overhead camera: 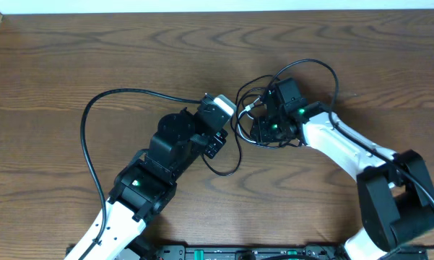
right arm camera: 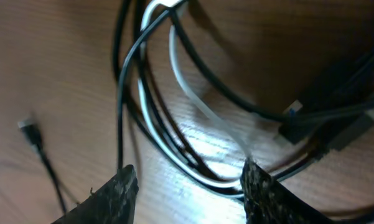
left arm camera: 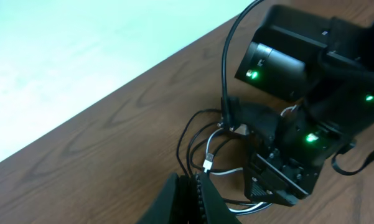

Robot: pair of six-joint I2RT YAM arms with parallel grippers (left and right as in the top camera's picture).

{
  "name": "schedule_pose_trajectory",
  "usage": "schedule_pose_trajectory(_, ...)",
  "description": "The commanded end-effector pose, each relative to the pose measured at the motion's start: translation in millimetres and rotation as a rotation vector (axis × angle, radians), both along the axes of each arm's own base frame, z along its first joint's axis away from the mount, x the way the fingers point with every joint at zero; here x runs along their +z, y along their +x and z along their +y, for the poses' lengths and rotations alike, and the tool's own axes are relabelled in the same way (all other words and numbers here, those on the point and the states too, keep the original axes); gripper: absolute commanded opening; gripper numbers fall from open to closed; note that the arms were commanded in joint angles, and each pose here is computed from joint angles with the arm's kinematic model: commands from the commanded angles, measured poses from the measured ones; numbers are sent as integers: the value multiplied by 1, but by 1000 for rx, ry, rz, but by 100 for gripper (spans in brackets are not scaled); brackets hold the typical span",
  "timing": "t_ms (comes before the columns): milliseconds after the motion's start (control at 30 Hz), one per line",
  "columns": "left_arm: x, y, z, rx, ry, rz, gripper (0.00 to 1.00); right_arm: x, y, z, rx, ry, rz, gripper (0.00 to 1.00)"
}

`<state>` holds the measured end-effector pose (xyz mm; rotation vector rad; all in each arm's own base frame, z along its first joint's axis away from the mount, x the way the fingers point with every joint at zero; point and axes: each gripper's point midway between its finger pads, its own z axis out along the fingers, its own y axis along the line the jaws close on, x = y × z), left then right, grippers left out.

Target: Untangle cables

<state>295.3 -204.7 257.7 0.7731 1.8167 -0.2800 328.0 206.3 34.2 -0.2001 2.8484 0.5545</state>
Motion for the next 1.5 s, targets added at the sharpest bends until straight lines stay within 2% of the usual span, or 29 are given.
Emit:
schedule_pose_trajectory(0,4,0,4,18,-5,-5,8,-7,3,-7,-5,-47,-16,50)
schedule_pose_trajectory(233,-7,-4,7,18,21,33,8,-9,10,-18,-34,-111,-48,51)
schedule_pose_trajectory(500,-12,-6,8,21,29,57,8,-9,14,-16,-35,-105,-63,53)
schedule_pose_trajectory(667,-14,-6,8,48,-16,96,9,-17,16,-15,-33,-103,-57,50)
schedule_pose_trajectory(800,-19,-9,10,68,-41,139,17,-21,13,-9,-20,-77,-37,47)
schedule_pose_trajectory(833,-20,-10,9,62,-41,148,22,-22,13,-8,-16,-73,-33,46)
schedule_pose_trajectory(867,-22,-12,8,52,-39,159,24,-21,12,-6,-12,-66,-34,42)
schedule_pose_trajectory(967,-27,-19,3,12,-40,193,28,-19,12,3,8,-39,-42,1)
schedule_pose_trajectory(1067,-34,-23,5,12,-26,223,30,-10,13,17,34,24,-50,1)
schedule_pose_trajectory(1200,-44,-26,7,29,-27,269,30,17,26,15,14,18,-95,1)
schedule_pose_trajectory(1467,-70,-23,2,26,15,346,31,129,45,-8,-26,-85,-221,1)
